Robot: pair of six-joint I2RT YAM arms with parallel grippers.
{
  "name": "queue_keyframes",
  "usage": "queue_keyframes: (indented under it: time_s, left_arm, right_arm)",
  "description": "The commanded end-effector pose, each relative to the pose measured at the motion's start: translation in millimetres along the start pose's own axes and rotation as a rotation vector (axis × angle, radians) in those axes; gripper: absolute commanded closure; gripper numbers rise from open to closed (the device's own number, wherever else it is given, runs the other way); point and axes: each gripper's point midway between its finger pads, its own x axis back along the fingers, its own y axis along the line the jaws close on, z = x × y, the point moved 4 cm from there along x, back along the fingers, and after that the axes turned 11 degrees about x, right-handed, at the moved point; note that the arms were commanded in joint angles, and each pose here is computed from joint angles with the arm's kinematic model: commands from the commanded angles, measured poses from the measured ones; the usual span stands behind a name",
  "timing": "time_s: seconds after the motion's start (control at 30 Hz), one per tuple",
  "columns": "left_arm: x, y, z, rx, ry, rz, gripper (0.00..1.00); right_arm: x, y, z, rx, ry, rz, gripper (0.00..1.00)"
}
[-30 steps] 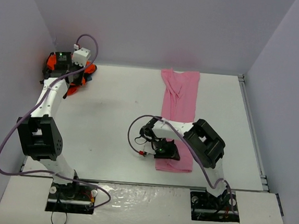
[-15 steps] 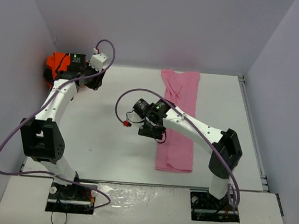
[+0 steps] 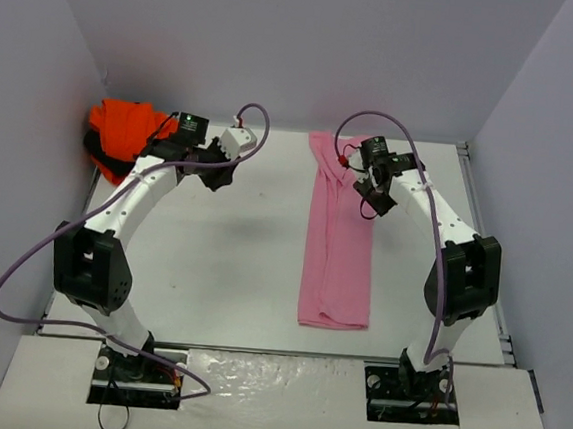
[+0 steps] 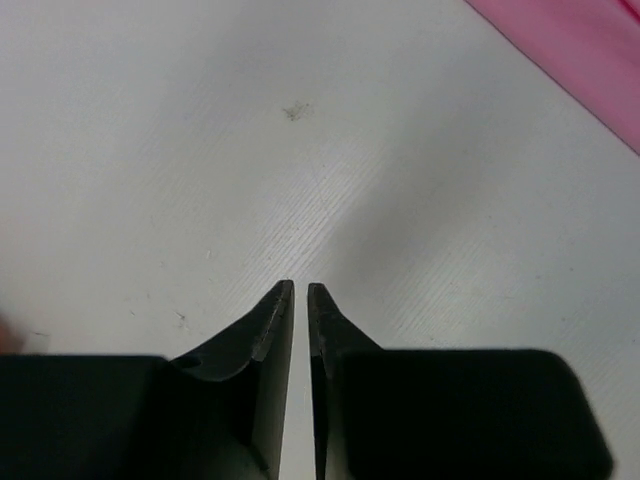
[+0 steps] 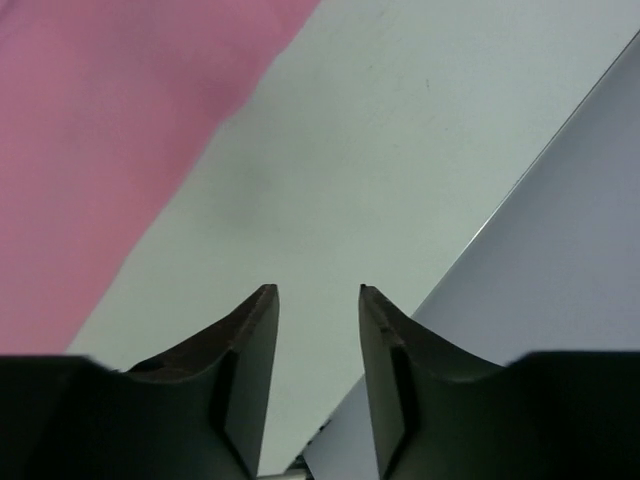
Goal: Fold and stack the t-shirts
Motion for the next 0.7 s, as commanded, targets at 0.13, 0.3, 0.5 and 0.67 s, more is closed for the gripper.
queue_keyframes:
  time_s: [0.13,0.3,0.5,0.67]
  left_arm:
    - [-14,-107,-1,-0.377,0.100,0.152,0.71]
    - [-23,-160,34,-0.473,0.221,0.252,0.51]
    - [-24,-170,60,-0.498,0.258,0.290,0.55]
    - [-29,-194,70,-0.579,0.277,0.305,0.56]
  right_arm:
    - [-24,-74,-10,-0.286,0.000,0.198,0.60]
    - [-31,-81,3,-0.322,-0.012,0.152,0.62]
    - [9,-71,31,-0.283,-0.126,0.085,0.53]
    - [9,-78,68,-0.358,-0.110,0.072,0.46]
